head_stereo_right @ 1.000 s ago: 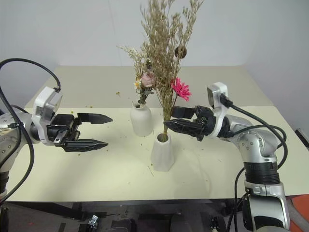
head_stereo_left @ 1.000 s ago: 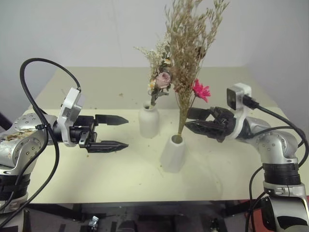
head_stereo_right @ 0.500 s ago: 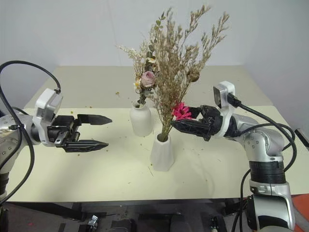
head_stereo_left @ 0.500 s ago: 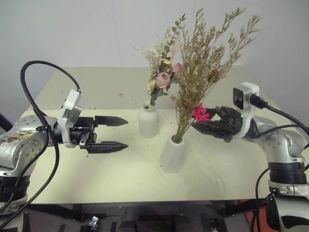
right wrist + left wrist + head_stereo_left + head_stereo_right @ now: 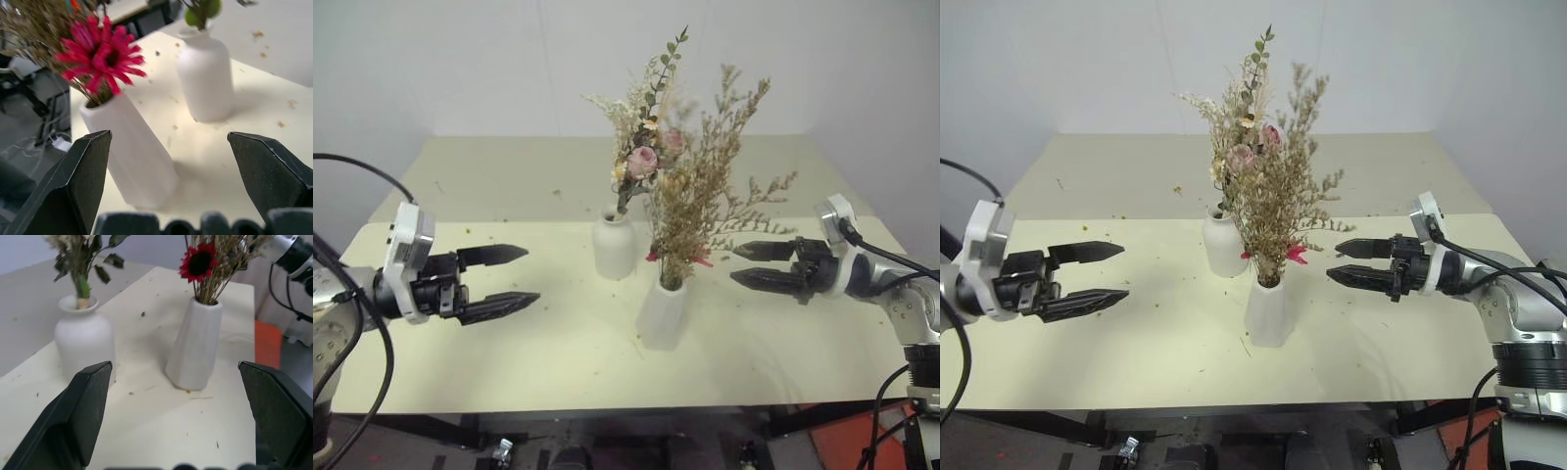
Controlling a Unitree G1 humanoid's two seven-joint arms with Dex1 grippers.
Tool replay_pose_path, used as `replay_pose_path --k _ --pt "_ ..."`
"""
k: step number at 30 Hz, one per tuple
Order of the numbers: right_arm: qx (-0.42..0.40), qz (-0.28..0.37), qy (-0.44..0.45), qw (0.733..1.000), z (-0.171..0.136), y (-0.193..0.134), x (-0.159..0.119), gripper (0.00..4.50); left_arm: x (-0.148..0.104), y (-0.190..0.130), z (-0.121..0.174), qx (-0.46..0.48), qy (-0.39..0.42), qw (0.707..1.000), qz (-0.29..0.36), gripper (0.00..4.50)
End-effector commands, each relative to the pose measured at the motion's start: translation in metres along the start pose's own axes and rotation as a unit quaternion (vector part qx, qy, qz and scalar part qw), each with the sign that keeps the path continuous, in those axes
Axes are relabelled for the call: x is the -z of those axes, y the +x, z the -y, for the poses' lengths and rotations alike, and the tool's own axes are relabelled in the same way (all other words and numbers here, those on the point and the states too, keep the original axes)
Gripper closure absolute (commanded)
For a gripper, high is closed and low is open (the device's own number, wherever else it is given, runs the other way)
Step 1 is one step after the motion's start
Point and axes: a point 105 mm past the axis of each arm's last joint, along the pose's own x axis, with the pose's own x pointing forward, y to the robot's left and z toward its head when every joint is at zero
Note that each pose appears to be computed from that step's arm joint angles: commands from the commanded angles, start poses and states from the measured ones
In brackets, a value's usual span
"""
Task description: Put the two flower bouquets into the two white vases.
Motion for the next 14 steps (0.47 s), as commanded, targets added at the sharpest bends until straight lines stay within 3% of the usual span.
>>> replay_pose_path --k 1,14 --pt "0.018 0.000 -0.037 0.999 0.001 -0.016 -0.013 0.02 -0.014 -0.013 0.004 -0.036 0.026 0.999 0.013 0.00" --pt "0.053 -0.005 -0.067 0.996 0.009 -0.027 -0.018 0.02 -0.016 -0.022 0.009 -0.065 0.035 0.997 0.007 0.00"
